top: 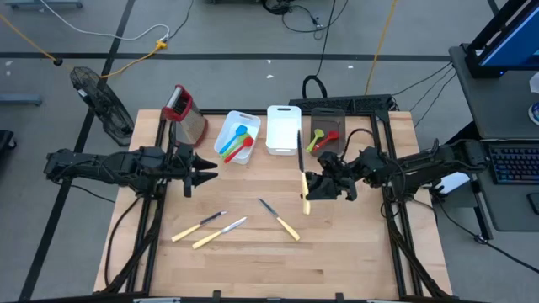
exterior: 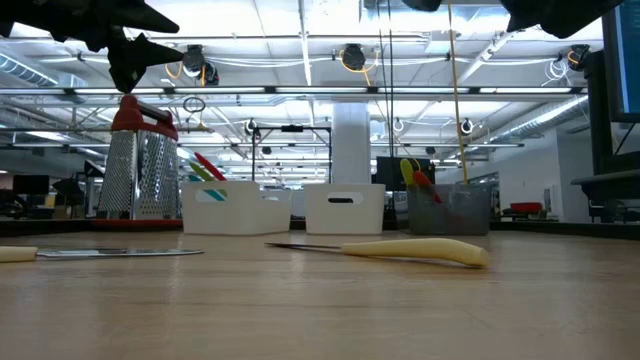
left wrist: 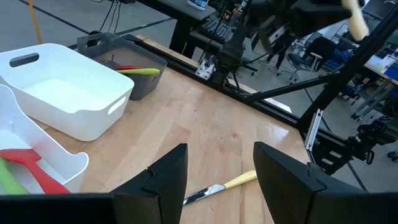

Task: Pick & Place Kitchen Items
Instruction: Put the yellow knife into the right white bin

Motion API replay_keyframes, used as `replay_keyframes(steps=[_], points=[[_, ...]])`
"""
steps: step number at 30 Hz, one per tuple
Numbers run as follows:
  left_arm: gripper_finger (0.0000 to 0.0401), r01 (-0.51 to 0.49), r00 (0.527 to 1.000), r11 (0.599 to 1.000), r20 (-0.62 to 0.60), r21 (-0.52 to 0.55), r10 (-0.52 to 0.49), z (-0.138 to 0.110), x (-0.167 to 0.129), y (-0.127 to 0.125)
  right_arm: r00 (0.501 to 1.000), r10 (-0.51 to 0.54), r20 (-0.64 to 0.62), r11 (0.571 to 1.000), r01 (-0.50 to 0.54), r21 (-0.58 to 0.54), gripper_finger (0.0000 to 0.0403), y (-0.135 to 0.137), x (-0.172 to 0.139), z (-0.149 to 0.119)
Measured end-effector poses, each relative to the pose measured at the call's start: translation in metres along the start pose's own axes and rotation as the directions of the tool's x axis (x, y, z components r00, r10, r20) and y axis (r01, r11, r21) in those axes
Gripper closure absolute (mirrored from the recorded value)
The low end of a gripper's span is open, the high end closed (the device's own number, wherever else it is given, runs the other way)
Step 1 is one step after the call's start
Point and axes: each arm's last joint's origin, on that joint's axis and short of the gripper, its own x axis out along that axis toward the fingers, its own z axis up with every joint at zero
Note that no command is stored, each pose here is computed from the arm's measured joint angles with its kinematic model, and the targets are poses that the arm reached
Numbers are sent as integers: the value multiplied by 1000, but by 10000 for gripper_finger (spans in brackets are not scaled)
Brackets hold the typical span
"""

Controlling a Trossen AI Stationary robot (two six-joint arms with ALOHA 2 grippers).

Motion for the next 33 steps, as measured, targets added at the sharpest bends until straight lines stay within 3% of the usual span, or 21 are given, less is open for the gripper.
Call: replay_keyframes(steps=[6,11,19,22,28,33], points=[[215,0,1000,1000,0,-6,0,0,0,0,977,-203,71,973,194,122,339,-16,-1,-3],[215,0,1000,1000,1,-16,0,0,0,0,914,-385,125,894,336,296,339,-29,-6,-5],[214,0,1000,1000,1,-10,0,0,0,0,878,-423,223,799,245,550,339,-26,-5,26],[215,0,1000,1000,1,-6,0,0,0,0,871,-449,198,729,228,646,339,-22,-4,48],[215,0,1000,999,1,38,0,0,0,0,828,-552,95,530,262,806,339,-19,-23,94],[215,-16,1000,998,8,57,16,0,0,0,785,-607,126,404,168,899,339,-29,-56,124]])
